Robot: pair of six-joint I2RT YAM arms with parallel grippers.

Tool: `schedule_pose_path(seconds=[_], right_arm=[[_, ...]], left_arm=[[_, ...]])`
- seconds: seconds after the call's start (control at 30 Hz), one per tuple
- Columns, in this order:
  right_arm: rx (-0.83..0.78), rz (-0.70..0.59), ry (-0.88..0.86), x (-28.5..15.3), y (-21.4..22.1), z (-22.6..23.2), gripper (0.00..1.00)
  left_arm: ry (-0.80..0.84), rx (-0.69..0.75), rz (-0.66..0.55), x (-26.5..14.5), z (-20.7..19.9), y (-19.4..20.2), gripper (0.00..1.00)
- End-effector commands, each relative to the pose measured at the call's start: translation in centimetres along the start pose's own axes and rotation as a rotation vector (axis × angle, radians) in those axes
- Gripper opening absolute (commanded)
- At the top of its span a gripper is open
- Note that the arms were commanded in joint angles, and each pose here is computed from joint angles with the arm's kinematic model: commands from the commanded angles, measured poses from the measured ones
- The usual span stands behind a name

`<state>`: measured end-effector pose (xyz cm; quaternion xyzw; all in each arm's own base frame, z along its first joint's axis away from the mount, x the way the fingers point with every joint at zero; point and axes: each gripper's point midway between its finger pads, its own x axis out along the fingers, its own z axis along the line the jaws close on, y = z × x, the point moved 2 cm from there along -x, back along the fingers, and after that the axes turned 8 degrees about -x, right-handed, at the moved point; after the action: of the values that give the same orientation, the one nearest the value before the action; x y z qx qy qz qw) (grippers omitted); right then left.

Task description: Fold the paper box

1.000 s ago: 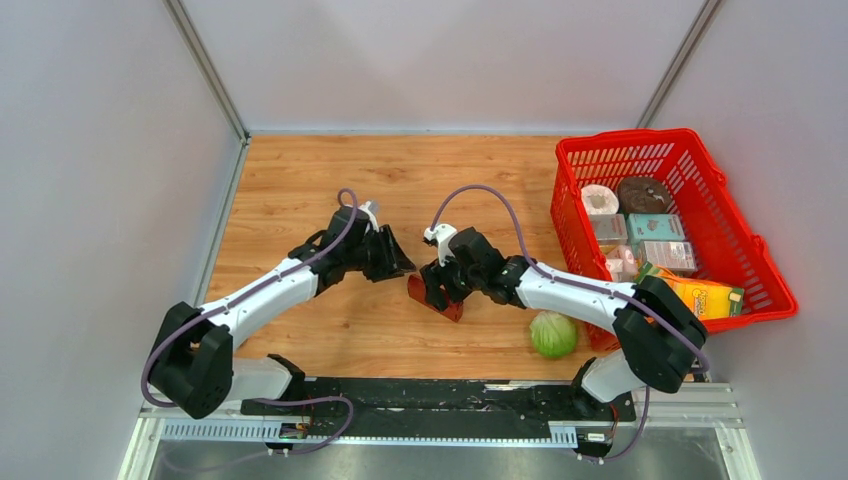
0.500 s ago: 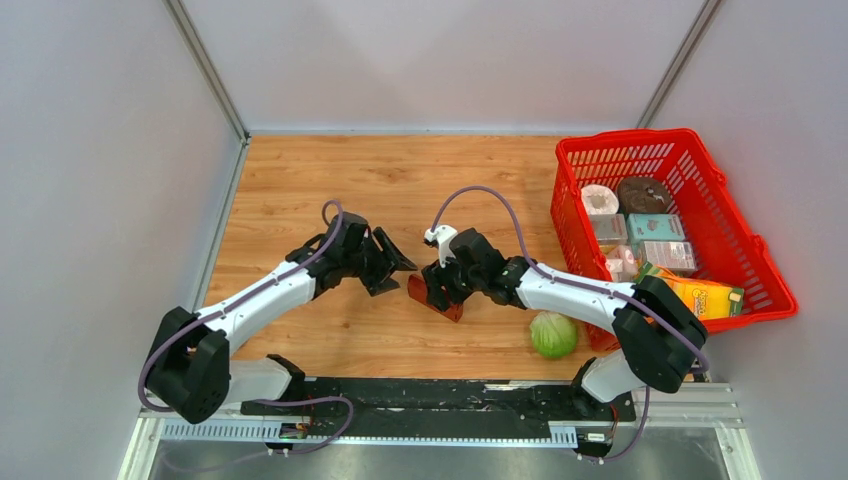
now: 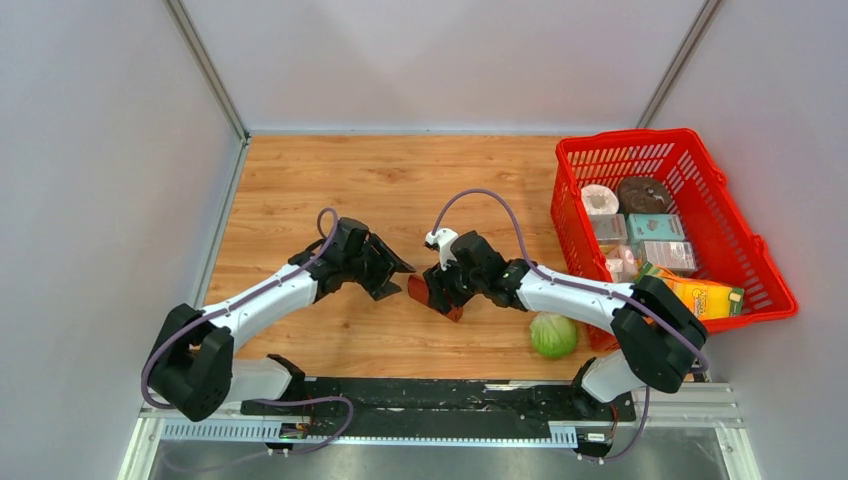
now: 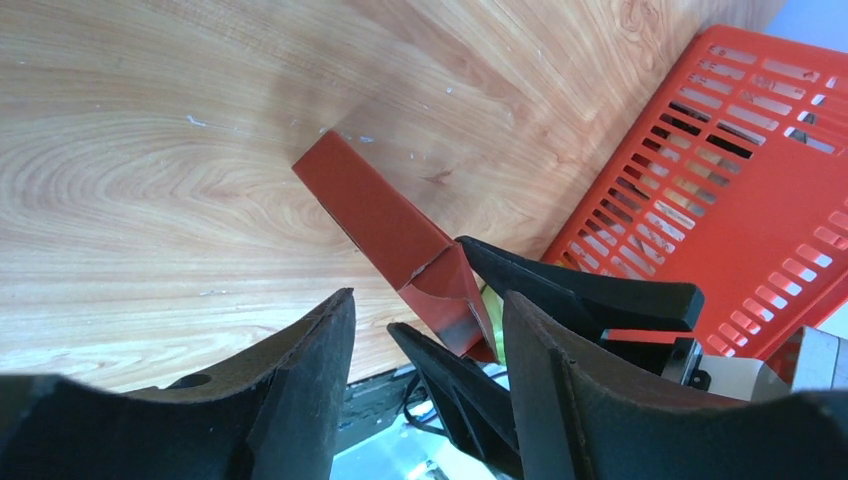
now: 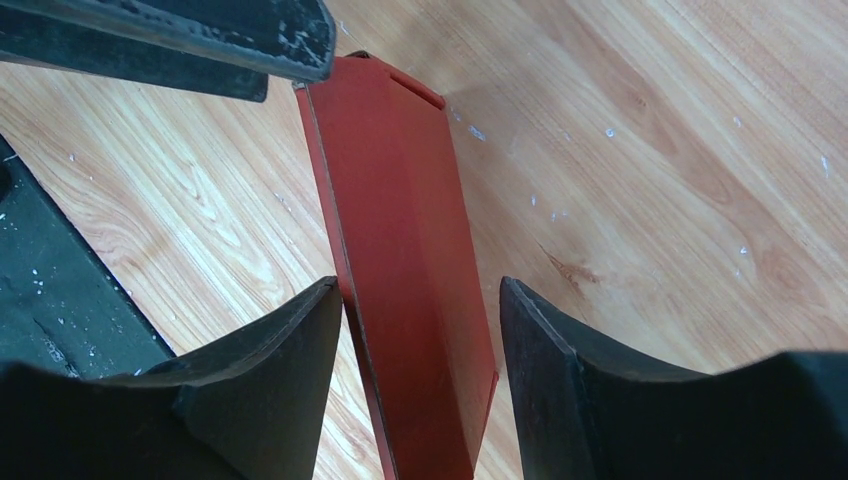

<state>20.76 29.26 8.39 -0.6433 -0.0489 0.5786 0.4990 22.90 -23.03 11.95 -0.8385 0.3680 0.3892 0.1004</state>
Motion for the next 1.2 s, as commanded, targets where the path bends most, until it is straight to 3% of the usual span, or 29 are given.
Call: schedule_pose_path(seconds=[0.0,0.63,1.03,1.17], right_arm=[[-0.025,-0.070,-0.013,-0.4,-1.7,0.2,0.62],[-0.025,-0.064,-0.013,-0.2,-1.6,0.1,0.60],[-0.014,-0.059,-0.021,0.3,-1.3,0.1,0.59],[0.002,-0.057,-0.031,0.4,-1.1,0.3,0.59]], left_arm=[[0.051,-0.040,0.011,0.5,-1.0,0.0,0.62],[0.053,-0.044,-0.012,1.6,0.2,-0.5,0.48],[0.151,-0.037,-0.114,1.5,1.2,-1.8,0.40],[0.157,-0.024,-0.121,2.0,1.5,-1.7,0.32]])
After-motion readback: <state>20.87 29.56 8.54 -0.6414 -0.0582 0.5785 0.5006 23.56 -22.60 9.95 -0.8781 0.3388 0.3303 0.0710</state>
